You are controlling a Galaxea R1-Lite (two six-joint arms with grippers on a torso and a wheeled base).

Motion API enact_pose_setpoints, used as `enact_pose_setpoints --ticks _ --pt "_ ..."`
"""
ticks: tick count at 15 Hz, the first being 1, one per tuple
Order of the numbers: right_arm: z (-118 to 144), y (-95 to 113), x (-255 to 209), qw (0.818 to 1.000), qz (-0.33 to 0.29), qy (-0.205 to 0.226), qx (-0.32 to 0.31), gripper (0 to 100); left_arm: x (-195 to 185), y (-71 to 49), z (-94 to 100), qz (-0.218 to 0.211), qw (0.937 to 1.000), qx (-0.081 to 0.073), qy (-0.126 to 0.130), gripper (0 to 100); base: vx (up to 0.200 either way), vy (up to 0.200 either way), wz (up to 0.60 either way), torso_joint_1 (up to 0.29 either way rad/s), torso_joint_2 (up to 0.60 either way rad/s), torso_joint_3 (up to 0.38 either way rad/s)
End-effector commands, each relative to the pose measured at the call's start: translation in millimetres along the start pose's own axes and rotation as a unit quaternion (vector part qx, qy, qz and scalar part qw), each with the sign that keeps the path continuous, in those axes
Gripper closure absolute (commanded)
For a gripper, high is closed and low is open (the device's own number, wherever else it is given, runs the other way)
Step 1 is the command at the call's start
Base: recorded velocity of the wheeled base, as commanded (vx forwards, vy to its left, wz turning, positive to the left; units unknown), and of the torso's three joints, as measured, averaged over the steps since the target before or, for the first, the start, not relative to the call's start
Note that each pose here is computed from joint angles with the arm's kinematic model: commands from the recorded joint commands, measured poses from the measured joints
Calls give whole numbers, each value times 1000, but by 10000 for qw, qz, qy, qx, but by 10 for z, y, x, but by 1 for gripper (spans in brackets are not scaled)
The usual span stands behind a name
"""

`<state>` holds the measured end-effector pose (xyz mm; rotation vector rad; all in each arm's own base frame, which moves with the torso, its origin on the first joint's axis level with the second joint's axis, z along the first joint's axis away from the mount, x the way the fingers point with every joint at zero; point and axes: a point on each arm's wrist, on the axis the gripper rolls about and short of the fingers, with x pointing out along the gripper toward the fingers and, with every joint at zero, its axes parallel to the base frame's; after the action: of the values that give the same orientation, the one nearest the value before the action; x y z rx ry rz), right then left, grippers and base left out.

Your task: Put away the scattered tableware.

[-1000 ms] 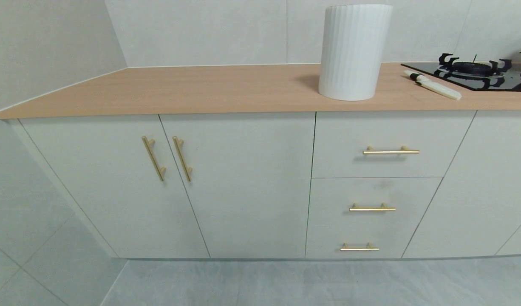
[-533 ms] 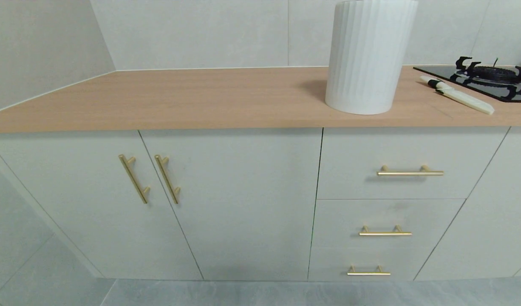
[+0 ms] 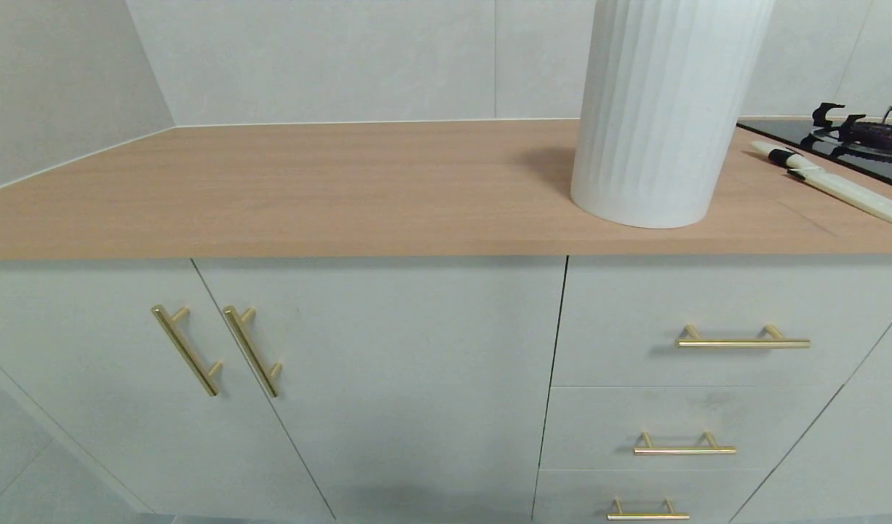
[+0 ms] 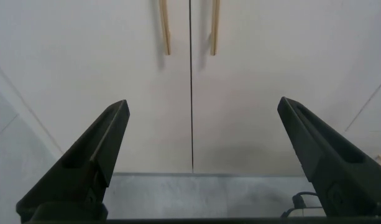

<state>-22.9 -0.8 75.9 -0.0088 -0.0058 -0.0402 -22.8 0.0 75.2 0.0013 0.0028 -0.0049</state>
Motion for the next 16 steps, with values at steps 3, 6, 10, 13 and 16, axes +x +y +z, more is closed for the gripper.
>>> enact_pose_setpoints --ticks 3,6,10,13,16 --pt "0 0 1 10000 2 7 -2 0 0 0 0 1 10000 1 2 0 0 0 0 0 0 0" --pt "0 0 1 10000 2 7 -2 0 0 0 0 1 10000 1 2 0 0 0 0 0 0 0" --pt "0 0 1 10000 2 7 -2 0 0 0 0 1 10000 1 2 0 0 -150 0 2 3 2" --pt "0 0 1 10000 2 7 -2 0 0 0 0 1 10000 1 2 0 0 -200 0 4 4 5" --pt "0 0 1 10000 -6 7 -2 0 0 0 1 1 10000 1 -6 0 0 -200 0 -1 7 2"
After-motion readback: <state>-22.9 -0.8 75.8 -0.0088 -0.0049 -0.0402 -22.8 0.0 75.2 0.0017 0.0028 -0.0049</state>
